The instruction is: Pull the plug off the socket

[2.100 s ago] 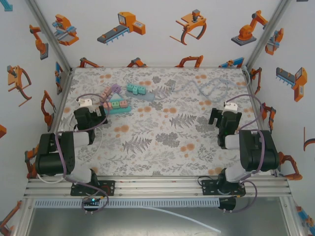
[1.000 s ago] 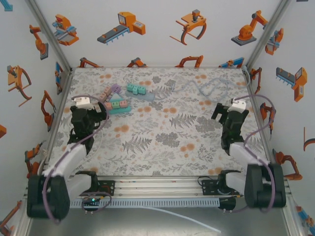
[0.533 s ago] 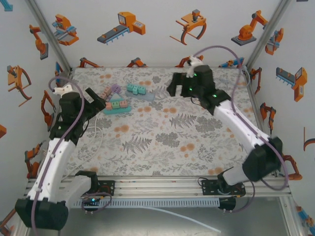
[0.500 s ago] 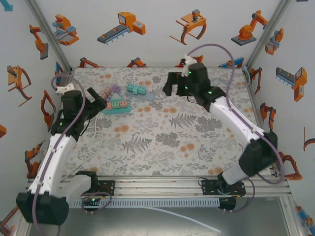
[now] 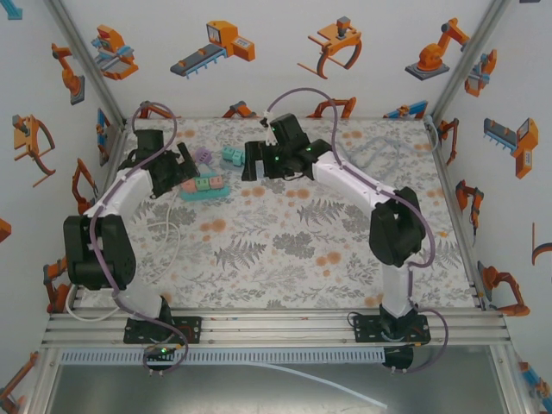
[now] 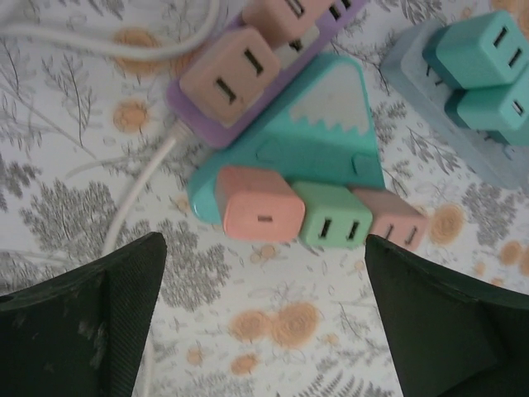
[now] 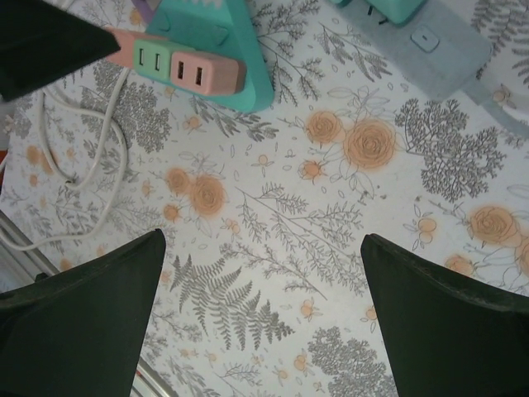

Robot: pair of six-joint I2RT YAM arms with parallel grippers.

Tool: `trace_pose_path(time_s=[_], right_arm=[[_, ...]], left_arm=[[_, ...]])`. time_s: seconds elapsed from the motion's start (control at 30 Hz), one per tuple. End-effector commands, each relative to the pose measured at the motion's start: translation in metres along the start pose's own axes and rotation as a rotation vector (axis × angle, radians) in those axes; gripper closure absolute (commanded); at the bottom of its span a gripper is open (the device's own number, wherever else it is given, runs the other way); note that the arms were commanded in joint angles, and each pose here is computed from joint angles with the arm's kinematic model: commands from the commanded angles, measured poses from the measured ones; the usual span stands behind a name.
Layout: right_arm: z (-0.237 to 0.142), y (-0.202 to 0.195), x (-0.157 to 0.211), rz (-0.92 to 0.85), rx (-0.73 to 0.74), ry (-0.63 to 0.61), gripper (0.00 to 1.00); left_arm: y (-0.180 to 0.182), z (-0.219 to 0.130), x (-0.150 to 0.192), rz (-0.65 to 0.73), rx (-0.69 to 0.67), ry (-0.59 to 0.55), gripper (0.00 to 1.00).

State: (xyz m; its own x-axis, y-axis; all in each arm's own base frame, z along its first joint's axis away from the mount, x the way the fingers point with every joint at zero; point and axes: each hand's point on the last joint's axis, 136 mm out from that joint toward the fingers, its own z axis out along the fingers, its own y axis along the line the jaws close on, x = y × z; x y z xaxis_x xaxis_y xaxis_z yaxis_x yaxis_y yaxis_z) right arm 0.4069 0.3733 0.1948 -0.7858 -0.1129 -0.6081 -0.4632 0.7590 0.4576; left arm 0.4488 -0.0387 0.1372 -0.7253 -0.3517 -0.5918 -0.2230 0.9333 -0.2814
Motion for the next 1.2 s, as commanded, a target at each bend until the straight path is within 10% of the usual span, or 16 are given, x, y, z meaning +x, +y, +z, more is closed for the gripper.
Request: trace_pose_path(time_s=[0.0, 0.7, 1.17], right_arm=[[-0.024, 0.012, 0.001, 0.034, -0.039, -0.033, 0.09], [-0.066, -0.007, 0.04, 0.072, 0.052, -0.026, 0.09], [-0.095, -0.049, 0.069, 0.138, 0.224, -0.09, 0.08]], left_arm=[[-0.016, 0.015, -0.012, 0.151, 0.061, -0.049, 0.03], [-0.094, 0.048, 0.076, 0.29, 0.296, 0.192, 0.02], [-0.123, 0.014, 0.177, 0.097, 0.307, 0.407, 0.05]])
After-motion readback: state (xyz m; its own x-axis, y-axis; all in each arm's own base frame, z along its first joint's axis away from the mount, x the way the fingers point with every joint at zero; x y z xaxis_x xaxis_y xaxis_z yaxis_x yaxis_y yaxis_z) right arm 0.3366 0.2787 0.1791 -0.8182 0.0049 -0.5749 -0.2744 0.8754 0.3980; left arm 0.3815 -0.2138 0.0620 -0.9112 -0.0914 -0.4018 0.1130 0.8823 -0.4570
